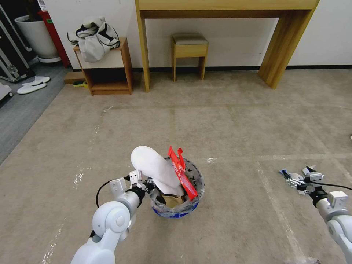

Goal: Pick up the trash bin and place the garbage on the floor into it.

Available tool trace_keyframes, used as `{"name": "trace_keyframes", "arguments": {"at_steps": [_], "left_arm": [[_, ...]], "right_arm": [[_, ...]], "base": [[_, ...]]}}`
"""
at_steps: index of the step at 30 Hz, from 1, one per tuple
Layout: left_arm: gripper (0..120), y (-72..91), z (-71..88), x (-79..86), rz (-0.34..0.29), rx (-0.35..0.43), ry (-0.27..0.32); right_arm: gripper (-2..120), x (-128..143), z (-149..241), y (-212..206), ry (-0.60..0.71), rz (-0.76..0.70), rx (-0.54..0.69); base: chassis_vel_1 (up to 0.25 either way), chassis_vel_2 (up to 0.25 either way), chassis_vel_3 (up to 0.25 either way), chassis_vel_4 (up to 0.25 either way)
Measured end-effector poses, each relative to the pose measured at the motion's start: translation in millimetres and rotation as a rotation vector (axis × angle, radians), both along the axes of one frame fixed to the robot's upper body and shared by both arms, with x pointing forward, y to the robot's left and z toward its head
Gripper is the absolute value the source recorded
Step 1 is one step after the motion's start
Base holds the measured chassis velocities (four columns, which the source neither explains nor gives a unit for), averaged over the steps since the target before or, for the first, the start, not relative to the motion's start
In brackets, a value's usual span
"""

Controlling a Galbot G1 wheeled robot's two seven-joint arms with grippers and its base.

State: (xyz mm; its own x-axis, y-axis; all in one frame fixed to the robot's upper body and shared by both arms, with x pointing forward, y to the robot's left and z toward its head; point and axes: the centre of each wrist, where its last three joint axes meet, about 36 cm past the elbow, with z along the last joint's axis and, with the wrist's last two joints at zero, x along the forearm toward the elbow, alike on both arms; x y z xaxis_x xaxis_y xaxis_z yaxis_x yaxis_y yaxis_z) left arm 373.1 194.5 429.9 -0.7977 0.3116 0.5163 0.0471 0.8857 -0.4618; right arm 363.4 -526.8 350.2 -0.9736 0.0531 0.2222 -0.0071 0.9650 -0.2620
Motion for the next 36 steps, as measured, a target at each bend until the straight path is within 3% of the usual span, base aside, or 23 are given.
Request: {"name": "trace_keyframes", "arguments": {"at_steps": [36], "left_arm": [[1, 0.7, -1.9, -2.6, 0.003, 0.003, 0.009]], "right_arm": [[100, -14.4, -15.4, 1.8, 0.016, 0.010, 0.003]], "base": [[0.000, 0.000, 0.000, 0.000]]}}
